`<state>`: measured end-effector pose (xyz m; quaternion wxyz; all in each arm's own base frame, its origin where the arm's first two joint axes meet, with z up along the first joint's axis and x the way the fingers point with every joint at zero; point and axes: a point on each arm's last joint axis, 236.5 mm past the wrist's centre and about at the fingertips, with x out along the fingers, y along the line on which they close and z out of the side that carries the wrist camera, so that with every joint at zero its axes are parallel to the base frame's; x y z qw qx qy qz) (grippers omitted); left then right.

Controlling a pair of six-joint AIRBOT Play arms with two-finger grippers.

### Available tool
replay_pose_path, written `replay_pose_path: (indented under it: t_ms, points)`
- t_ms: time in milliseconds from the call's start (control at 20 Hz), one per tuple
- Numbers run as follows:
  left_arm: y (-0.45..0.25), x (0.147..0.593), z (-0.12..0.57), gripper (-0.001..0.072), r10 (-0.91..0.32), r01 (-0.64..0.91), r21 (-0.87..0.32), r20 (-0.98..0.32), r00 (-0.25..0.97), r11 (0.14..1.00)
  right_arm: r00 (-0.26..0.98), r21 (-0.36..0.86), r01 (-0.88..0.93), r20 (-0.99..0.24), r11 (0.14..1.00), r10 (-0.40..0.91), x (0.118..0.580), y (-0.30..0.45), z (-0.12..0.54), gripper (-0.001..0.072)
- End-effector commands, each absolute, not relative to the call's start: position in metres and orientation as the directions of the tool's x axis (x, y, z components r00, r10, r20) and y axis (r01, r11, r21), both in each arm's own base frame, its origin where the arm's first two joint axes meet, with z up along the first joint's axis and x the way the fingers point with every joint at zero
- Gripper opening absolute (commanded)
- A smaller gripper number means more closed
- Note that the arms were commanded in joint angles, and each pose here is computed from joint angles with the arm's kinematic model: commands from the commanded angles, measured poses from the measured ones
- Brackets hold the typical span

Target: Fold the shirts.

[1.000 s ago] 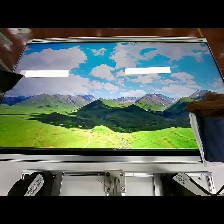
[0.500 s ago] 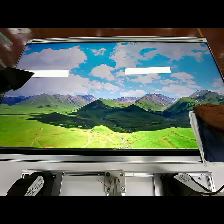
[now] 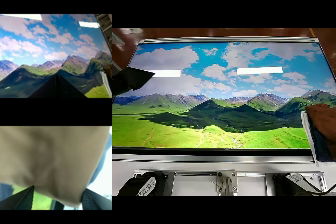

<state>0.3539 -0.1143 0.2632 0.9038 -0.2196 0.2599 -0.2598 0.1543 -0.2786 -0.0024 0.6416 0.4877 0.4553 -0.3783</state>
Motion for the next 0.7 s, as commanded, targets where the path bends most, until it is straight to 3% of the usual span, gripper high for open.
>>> replay_pose_path:
  t_ms: [0, 100, 150, 200, 300, 400, 500, 600, 650]
  points:
    - [-0.119, 0.353, 0.262, 0.0040, -0.593, 0.364, -0.533, -0.357, 0.722, 0.764, 0.354, 0.319, 0.903, -0.932, 0.289, -0.078, 0.165, -0.280, 0.033, 0.0677]
    - [-0.119, 0.355, 0.260, 0.0040, -0.594, 0.361, -0.536, -0.362, 0.718, 0.763, 0.448, 0.358, 0.864, -0.867, 0.354, -0.218, 0.185, -0.304, 0.092, 0.0673]
    - [-0.122, 0.355, 0.258, 0.0039, -0.601, 0.365, -0.538, -0.366, 0.710, 0.760, 0.526, 0.385, 0.821, -0.796, 0.421, -0.299, 0.202, -0.315, 0.133, 0.0614]
    - [-0.128, 0.356, 0.254, 0.0039, -0.612, 0.372, -0.540, -0.376, 0.696, 0.755, 0.608, 0.406, 0.765, -0.712, 0.499, -0.352, 0.223, -0.318, 0.173, 0.0605]
    - [-0.147, 0.358, 0.228, 0.0037, -0.622, 0.394, -0.503, -0.448, 0.642, 0.769, 0.745, 0.396, 0.623, -0.565, 0.674, -0.356, 0.270, -0.295, 0.234, 0.0606]
    - [-0.165, 0.361, 0.175, 0.0037, -0.562, 0.336, -0.453, -0.609, 0.559, 0.826, 0.796, 0.364, 0.500, -0.551, 0.786, -0.252, 0.310, -0.246, 0.246, 0.0606]
    - [-0.167, 0.350, 0.117, 0.0037, -0.406, 0.240, -0.333, -0.810, 0.423, 0.912, 0.742, 0.320, 0.377, -0.666, 0.869, -0.076, 0.333, -0.181, 0.216, 0.0609]
    - [-0.169, 0.341, 0.080, 0.0060, -0.240, 0.268, -0.162, -0.927, 0.288, 0.950, 0.545, 0.263, 0.336, -0.838, 0.904, 0.041, 0.323, -0.137, 0.159, 0.0672]
    - [-0.178, 0.345, 0.075, 0.0299, -0.218, 0.293, -0.136, -0.939, 0.266, 0.946, 0.455, 0.261, 0.322, -0.886, 0.910, 0.093, 0.315, -0.123, 0.137, 0.0672]
